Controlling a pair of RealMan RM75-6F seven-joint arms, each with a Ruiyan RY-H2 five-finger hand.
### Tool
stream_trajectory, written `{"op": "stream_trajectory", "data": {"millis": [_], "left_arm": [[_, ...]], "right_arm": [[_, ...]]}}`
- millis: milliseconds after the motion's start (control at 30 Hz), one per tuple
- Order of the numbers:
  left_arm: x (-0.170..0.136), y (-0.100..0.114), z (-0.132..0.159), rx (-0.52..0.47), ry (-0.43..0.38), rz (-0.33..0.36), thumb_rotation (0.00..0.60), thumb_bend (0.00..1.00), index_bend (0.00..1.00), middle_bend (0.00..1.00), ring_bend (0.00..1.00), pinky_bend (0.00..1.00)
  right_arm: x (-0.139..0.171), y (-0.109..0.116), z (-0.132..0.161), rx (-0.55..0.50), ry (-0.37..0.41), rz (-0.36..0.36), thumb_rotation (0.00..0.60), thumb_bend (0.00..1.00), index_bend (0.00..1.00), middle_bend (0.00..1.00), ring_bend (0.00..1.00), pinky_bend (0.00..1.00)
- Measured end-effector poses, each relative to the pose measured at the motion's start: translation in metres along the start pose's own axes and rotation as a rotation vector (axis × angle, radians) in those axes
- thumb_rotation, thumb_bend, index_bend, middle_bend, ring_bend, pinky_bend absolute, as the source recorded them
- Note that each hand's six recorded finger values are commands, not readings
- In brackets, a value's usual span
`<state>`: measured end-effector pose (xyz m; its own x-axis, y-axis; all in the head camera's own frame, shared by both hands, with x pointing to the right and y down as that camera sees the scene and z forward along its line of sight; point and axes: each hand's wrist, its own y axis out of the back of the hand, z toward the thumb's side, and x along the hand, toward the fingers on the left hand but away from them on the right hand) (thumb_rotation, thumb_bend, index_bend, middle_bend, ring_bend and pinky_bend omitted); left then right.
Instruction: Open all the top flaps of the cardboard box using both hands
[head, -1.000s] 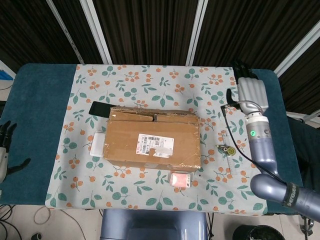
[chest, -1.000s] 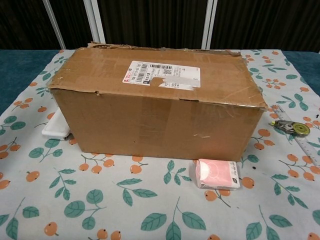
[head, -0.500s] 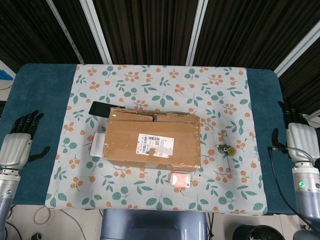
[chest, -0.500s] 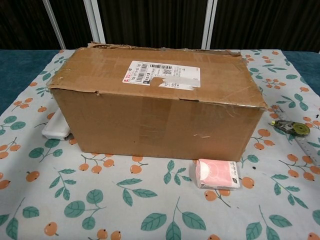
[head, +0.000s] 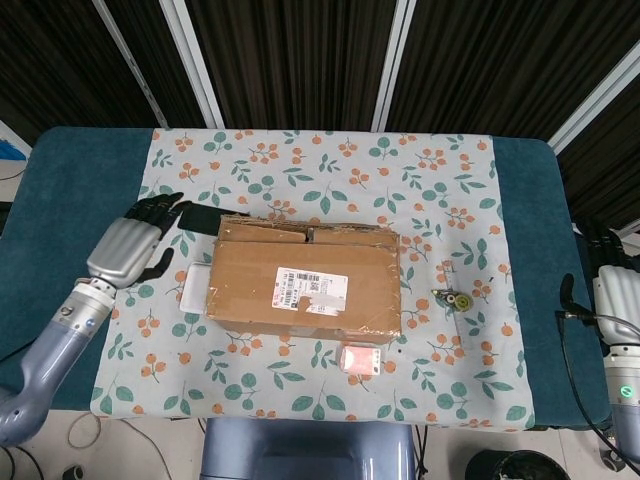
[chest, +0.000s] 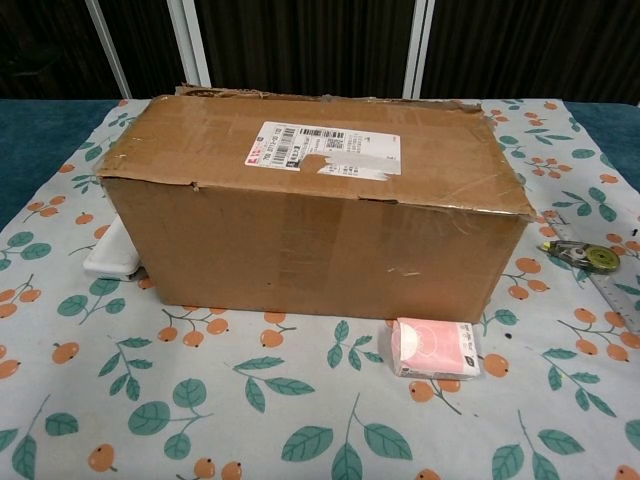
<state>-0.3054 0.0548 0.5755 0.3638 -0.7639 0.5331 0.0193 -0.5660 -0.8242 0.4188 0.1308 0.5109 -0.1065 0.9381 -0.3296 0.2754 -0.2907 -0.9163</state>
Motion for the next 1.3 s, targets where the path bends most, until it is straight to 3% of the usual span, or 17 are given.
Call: {"op": "stream_trajectory", "data": {"millis": [200, 467, 800, 1000, 1300], "left_arm": [[0.044, 0.008, 0.04, 0.041, -0.104, -0.049, 0.6, 0.74, 0.16, 0.22, 0.24, 0.38], [0.088, -0.001, 0.076, 0.023, -0.146, -0.088, 0.6, 0.76, 0.22, 0.29, 0.3, 0.42], [0.099, -0.021, 0.104, 0.014, -0.192, -0.147, 0.6, 0.78, 0.26, 0.36, 0.35, 0.45], [0.098, -0.027, 0.11, 0.006, -0.2, -0.162, 0.6, 0.79, 0.27, 0.36, 0.36, 0.46], [0.094, -0.027, 0.115, -0.03, -0.204, -0.18, 0.6, 0.8, 0.34, 0.48, 0.45, 0.52]], "right_arm": [[0.002, 0.002, 0.002, -0.043, 0.007, -0.014, 0.6, 0.68, 0.0, 0.0, 0.03, 0.22], [0.003, 0.003, 0.0, -0.076, -0.003, -0.021, 0.6, 0.68, 0.0, 0.0, 0.03, 0.22], [0.003, 0.005, -0.002, -0.086, -0.006, -0.031, 0.6, 0.68, 0.0, 0.0, 0.03, 0.22], [0.003, 0.005, -0.003, -0.093, -0.005, -0.032, 0.6, 0.68, 0.0, 0.0, 0.03, 0.22], [0.004, 0.005, -0.002, -0.101, 0.002, -0.037, 0.6, 0.69, 0.0, 0.0, 0.03, 0.22]]}}
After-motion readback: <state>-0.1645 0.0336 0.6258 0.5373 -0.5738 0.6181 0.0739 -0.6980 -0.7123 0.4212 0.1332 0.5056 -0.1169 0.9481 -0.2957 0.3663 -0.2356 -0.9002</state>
